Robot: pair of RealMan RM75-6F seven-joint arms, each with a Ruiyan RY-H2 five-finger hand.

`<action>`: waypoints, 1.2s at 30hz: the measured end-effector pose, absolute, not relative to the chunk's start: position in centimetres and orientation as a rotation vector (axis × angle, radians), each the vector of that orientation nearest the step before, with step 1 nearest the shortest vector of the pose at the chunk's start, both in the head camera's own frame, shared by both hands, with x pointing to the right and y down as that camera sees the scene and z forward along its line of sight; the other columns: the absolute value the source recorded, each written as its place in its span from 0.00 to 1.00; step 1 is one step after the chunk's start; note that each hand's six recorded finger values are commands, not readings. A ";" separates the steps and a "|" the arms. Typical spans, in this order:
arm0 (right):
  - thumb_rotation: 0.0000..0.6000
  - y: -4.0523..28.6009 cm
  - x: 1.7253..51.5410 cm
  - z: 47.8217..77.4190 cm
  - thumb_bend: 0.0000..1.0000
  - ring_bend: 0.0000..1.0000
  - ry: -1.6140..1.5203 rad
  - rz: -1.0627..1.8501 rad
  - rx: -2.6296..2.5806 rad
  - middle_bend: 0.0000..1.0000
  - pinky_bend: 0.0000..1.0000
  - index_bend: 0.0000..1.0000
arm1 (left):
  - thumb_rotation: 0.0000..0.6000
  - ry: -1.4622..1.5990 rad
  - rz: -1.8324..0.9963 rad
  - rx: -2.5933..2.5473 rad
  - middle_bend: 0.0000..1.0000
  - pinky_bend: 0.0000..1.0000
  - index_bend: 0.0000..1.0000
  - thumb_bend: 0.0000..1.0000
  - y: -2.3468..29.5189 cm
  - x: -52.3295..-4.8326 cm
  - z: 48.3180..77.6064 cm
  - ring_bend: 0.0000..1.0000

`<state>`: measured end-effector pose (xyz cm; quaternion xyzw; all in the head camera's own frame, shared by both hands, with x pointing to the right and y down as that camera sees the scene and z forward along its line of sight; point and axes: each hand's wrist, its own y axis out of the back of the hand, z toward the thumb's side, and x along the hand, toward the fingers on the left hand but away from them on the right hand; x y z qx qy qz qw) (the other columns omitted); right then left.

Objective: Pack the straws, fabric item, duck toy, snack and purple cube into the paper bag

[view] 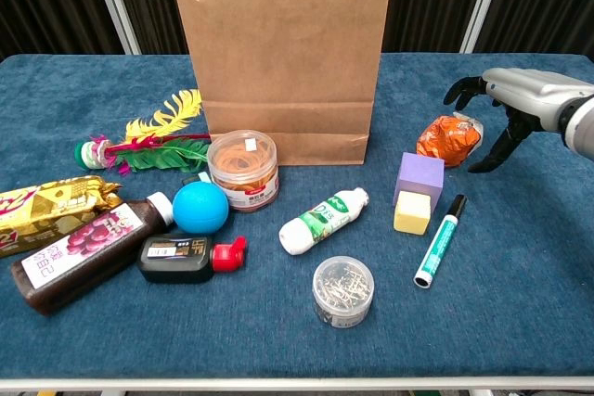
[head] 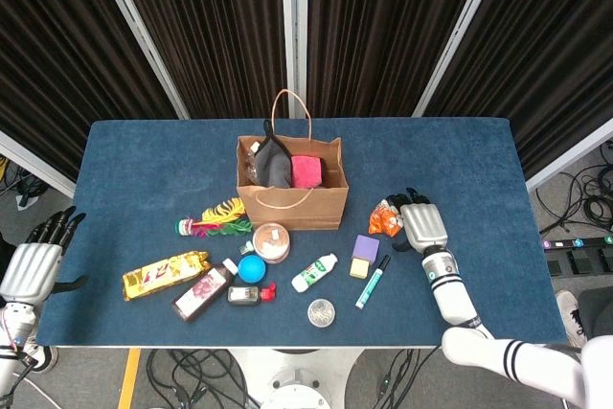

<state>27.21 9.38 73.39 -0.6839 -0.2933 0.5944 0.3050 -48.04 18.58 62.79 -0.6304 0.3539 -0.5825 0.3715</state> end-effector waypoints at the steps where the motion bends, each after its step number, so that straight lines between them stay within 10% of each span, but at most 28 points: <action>1: 1.00 9.2 27.1 73.7 0.00 0.05 -0.776 1.574 -1.801 0.19 0.19 0.19 | 1.00 0.909 -1.493 -1.615 0.03 0.17 0.08 0.06 18.6 -48.1 62.8 0.00; 8: 1.00 8.3 25.7 76.1 0.00 0.07 -0.762 1.591 -1.792 0.22 0.27 0.31 | 1.00 0.913 -1.493 -1.605 0.03 0.17 0.08 0.06 18.4 -48.3 62.6 0.00; 13: 1.00 8.2 25.0 76.7 0.12 0.29 -0.782 1.597 -1.805 0.34 0.58 0.52 | 1.00 0.914 -1.493 -1.606 0.03 0.17 0.08 0.06 18.4 -48.3 62.5 0.00; 22: 1.00 7.9 24.9 75.2 0.27 0.52 -0.865 1.533 -1.775 0.53 0.73 0.77 | 1.00 0.911 -1.485 -1.619 0.03 0.17 0.08 0.06 18.4 -47.8 62.4 0.00; 36: 1.00 4.7 23.5 60.0 0.26 0.52 -1.109 1.204 -1.728 0.55 0.73 0.79 | 1.00 0.881 -1.471 -1.650 0.03 0.17 0.08 0.06 18.7 -46.6 62.4 0.00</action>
